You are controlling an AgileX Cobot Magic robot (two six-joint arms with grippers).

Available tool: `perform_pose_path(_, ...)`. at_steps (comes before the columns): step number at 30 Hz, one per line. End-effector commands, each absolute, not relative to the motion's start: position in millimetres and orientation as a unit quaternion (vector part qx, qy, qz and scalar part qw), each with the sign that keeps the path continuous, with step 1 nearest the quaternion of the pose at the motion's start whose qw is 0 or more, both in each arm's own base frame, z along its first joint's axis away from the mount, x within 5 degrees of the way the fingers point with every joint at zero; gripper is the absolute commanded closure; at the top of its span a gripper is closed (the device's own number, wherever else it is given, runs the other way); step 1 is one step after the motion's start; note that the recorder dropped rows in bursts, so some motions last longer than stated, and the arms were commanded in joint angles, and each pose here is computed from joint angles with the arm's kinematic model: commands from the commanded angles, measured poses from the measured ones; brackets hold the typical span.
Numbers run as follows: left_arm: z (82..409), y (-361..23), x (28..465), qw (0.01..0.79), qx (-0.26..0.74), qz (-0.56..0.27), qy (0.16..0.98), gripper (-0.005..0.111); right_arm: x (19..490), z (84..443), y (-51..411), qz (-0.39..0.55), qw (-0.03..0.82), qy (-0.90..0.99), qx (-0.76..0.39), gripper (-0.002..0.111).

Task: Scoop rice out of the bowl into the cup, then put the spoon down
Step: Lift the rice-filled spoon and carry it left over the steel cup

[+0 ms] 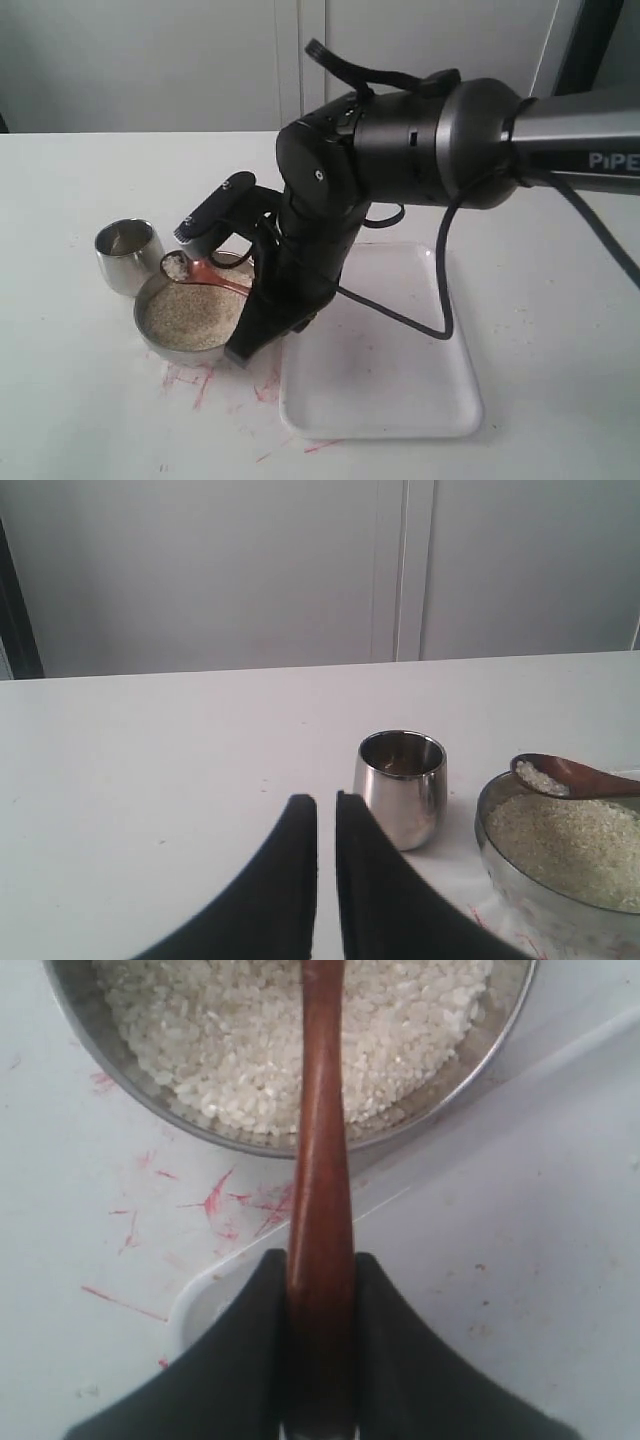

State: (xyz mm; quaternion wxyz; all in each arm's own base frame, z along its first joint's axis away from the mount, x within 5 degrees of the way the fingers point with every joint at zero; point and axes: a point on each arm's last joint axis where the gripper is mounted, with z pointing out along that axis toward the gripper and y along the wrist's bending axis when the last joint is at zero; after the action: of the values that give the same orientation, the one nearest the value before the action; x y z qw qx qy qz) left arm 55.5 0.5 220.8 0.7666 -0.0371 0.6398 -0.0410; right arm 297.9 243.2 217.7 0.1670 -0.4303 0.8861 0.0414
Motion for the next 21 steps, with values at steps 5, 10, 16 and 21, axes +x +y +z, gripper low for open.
perform_pose_path(5, 223, 0, 55, 0.77, -0.038, -0.043, 0.635, 0.092, 301, 225, 243, 0.051, 0.201, 0.882, -0.422, 0.108)
perform_pose_path(10, 223, 0, 55, 0.77, -0.038, -0.043, 0.635, 0.092, 303, 226, 245, 0.054, 0.214, 0.88, -0.421, 0.108)
perform_pose_path(16, 223, 0, 55, 0.77, -0.038, -0.043, 0.635, 0.092, 309, 236, 249, 0.058, 0.233, 0.875, -0.419, 0.108)
perform_pose_path(21, 223, 0, 55, 0.77, -0.038, -0.043, 0.635, 0.092, 316, 246, 255, 0.061, 0.244, 0.873, -0.418, 0.108)
